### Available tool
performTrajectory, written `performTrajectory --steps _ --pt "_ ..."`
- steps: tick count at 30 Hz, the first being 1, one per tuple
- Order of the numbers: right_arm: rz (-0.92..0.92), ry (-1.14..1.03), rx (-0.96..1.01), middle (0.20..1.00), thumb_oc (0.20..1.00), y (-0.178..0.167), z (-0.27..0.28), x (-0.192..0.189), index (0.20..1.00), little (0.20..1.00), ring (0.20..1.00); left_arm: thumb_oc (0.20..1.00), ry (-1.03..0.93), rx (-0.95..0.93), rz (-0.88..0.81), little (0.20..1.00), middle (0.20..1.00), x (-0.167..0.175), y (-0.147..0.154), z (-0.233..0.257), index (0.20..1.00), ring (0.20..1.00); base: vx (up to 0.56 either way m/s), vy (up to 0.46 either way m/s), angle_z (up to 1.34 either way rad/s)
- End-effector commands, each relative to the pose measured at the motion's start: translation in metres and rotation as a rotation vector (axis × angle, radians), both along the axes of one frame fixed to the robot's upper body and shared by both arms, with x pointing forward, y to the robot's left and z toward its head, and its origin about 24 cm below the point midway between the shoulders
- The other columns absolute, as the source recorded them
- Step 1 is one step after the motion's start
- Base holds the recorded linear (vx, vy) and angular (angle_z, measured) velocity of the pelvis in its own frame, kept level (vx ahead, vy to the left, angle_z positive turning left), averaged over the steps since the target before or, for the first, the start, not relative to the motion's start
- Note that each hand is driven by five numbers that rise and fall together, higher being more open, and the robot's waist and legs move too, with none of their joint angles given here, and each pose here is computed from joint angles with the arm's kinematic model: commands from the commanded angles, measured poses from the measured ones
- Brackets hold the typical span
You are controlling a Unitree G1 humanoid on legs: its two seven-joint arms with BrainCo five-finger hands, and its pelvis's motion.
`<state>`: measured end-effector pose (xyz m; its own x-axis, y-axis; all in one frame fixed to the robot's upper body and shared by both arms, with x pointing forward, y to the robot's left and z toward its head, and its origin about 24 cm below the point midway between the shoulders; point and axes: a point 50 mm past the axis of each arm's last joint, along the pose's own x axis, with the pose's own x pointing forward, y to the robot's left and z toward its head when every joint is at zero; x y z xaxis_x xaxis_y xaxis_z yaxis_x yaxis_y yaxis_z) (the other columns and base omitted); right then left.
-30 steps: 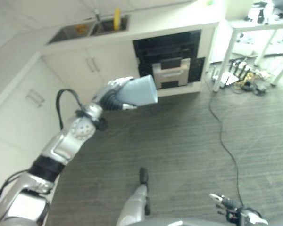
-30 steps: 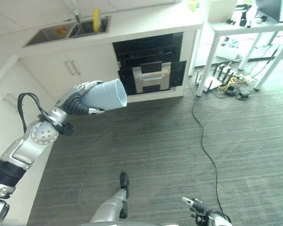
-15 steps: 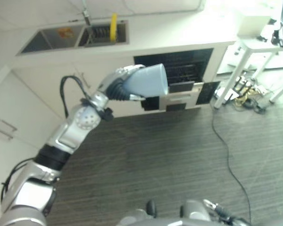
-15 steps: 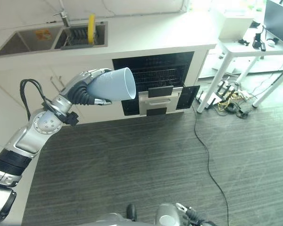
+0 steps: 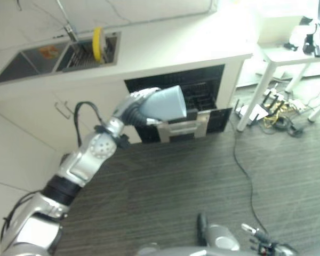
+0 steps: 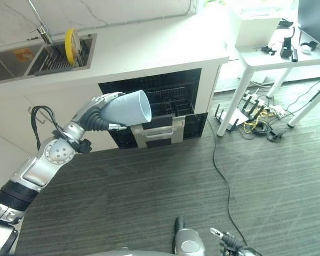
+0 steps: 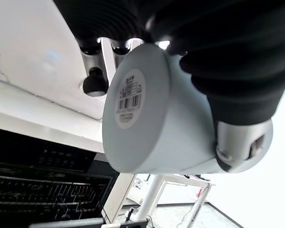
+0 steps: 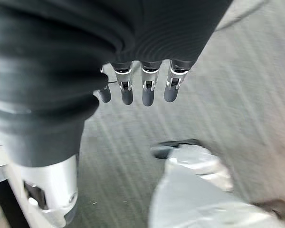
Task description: Place the dishes in the dishwasher.
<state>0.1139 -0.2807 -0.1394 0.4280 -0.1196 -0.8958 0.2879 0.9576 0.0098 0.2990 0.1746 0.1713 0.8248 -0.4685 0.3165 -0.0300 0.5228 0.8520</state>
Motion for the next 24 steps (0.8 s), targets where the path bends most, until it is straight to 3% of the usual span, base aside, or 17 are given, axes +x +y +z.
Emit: performTrajectory --steps 1,14,19,24 --pt "0.008 0.050 -0.004 1.000 1.000 -0.002 -0.005 -0.020 1.000 1.000 1.000 0.200 -0.158 -0.058 0.021 0.200 0.200 0.001 0.013 0.040 0.200 0.200 0.16 -0.097 0.13" --pt "-0.062 0.109 -0.005 1.000 1.000 -0.004 -0.010 -0.044 1.000 1.000 1.000 0.200 -0.134 -0.071 -0.004 0.200 0.200 0.001 0.001 0.031 0.200 0.200 0.22 0.206 0.06" --pt "-0.078 0.043 0.034 1.000 1.000 0.012 -0.012 -0.035 1.000 1.000 1.000 0.200 -0.170 0.000 -0.035 0.200 0.200 0.009 -0.012 0.036 0.200 0.200 0.15 0.299 0.16" --pt "-0.052 0.026 0.034 1.000 1.000 0.014 -0.011 -0.027 1.000 1.000 1.000 0.200 -0.175 0.003 -0.036 0.200 0.200 0.013 -0.016 0.046 0.200 0.200 0.03 -0.046 -0.05"
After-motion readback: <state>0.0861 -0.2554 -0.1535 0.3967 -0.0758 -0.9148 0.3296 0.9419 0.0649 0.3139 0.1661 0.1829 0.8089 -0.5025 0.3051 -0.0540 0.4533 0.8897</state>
